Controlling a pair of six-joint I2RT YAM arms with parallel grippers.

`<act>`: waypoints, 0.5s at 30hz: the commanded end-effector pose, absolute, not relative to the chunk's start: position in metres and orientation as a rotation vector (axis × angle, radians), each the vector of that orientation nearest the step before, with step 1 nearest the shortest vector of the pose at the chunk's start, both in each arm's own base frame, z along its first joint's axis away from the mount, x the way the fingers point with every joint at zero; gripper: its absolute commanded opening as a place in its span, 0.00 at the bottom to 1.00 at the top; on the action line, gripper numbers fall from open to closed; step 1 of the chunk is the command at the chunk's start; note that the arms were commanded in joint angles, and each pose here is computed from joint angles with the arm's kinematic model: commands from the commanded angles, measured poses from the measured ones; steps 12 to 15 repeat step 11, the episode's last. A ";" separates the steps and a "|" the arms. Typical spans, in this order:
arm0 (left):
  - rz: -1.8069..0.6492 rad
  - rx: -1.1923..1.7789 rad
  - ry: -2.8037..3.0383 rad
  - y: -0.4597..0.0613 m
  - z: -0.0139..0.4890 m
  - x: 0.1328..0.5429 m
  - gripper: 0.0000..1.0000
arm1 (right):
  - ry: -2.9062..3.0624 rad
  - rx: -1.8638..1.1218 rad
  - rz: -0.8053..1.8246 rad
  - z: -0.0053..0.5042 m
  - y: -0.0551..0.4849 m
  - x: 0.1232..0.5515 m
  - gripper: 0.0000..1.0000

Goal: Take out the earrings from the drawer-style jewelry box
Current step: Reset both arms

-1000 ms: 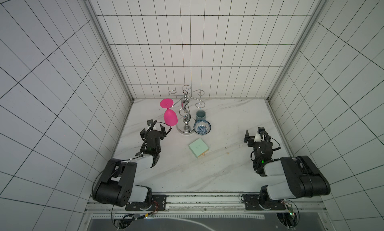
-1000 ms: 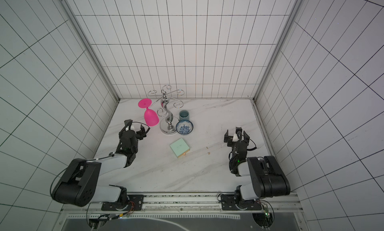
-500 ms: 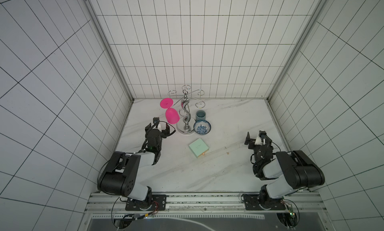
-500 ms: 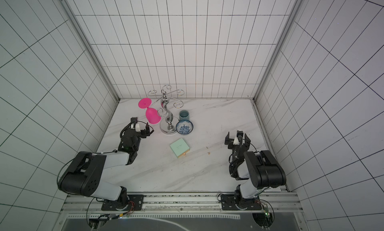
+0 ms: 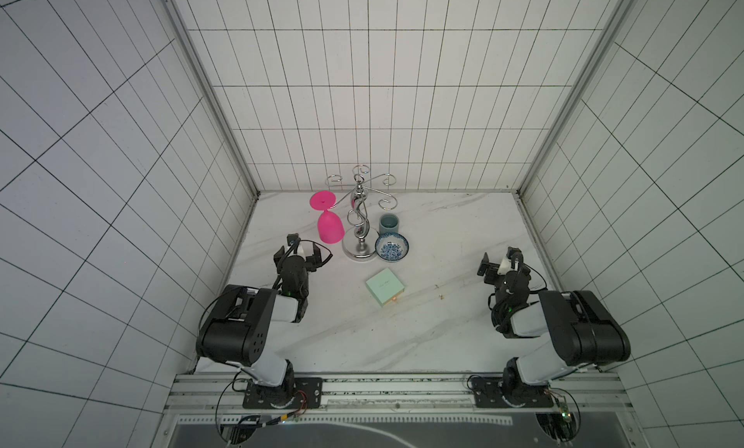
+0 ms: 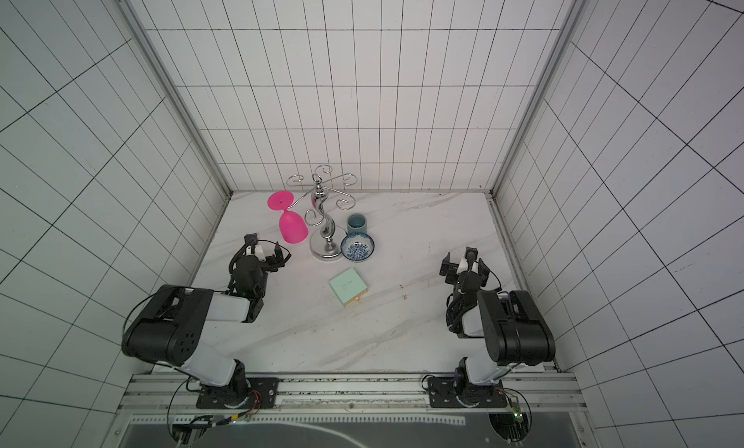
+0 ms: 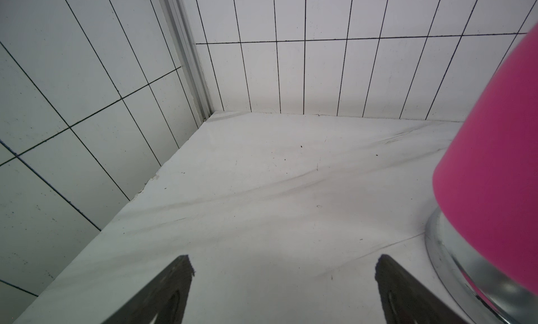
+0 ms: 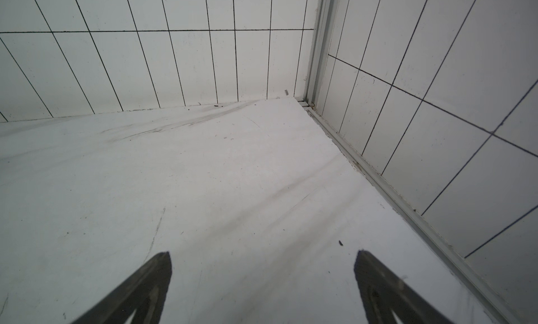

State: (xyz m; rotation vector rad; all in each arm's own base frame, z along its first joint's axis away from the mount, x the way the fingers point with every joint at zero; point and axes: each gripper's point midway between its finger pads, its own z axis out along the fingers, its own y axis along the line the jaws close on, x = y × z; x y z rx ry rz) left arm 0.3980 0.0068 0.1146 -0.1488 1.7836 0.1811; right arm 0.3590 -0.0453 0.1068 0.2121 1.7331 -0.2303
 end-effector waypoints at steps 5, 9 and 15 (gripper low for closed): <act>0.182 -0.164 1.749 0.009 0.126 0.400 0.98 | 1.656 0.223 -0.211 0.132 -0.046 0.373 0.99; 0.181 -0.163 1.749 0.009 0.126 0.400 0.98 | 1.660 0.222 -0.205 0.132 -0.046 0.375 0.99; 0.182 -0.164 1.749 0.009 0.126 0.400 0.98 | 1.650 0.223 -0.205 0.133 -0.046 0.373 0.99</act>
